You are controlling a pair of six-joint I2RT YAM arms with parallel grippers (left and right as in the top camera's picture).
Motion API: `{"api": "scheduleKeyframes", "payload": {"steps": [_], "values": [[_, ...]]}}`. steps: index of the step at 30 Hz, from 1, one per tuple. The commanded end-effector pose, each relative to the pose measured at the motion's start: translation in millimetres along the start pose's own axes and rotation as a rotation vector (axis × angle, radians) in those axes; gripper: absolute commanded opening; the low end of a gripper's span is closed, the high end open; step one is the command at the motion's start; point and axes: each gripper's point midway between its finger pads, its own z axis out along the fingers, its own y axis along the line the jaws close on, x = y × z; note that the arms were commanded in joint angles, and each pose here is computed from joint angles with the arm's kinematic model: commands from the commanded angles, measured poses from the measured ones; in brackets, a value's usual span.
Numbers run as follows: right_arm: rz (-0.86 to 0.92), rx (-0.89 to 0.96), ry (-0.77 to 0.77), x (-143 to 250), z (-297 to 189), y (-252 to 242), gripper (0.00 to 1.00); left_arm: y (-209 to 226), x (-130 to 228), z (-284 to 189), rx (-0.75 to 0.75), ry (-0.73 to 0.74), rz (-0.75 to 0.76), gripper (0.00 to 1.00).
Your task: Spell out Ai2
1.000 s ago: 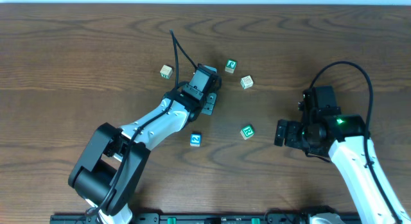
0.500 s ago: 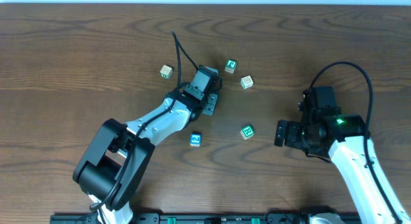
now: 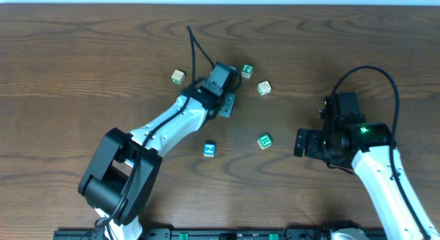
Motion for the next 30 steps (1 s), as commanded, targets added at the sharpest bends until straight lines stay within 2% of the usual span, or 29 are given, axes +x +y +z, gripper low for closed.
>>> {"api": "scheduleKeyframes", "payload": {"steps": [1,3,6,8,9,10,11,15,17,21,22,25,30], "values": [[0.037,0.005,-0.004,1,0,0,0.97,0,-30,-22,-0.010,-0.057,0.014,0.36],[0.039,0.001,-0.008,1,0,3,0.95,-2,-50,-49,0.001,-0.111,0.012,0.33],[0.004,0.013,-0.026,6,0,19,0.92,17,-59,-107,-0.079,-0.173,0.023,0.49],[0.006,0.061,-0.073,9,-1,31,0.91,44,-56,-145,-0.202,-0.206,0.012,0.63],[0.015,0.060,-0.086,13,-1,41,0.92,59,-52,-168,-0.265,-0.222,0.002,0.78],[0.037,0.048,-0.084,17,0,48,0.92,71,-48,-184,-0.307,-0.227,-0.007,0.89],[0.060,0.039,-0.073,20,0,54,0.92,80,-43,-196,-0.332,-0.227,-0.017,0.95],[0.084,0.007,-0.029,20,9,81,0.88,125,-17,-233,-0.381,-0.191,-0.098,0.95],[0.056,0.011,-0.014,12,13,98,0.90,146,-9,-240,-0.362,-0.173,-0.161,0.95],[-0.212,-0.037,-0.033,-13,17,153,0.99,173,-2,-241,-0.282,-0.161,-0.292,0.95],[-0.267,-0.025,-0.068,-26,16,168,0.99,177,-1,-239,-0.243,-0.160,-0.324,0.96],[-0.325,-0.041,-0.153,-54,17,196,0.99,192,2,-239,-0.251,-0.155,-0.370,0.95],[-0.169,-0.061,-0.112,-60,35,208,0.95,203,6,-237,-0.287,-0.141,-0.388,0.96]]}}
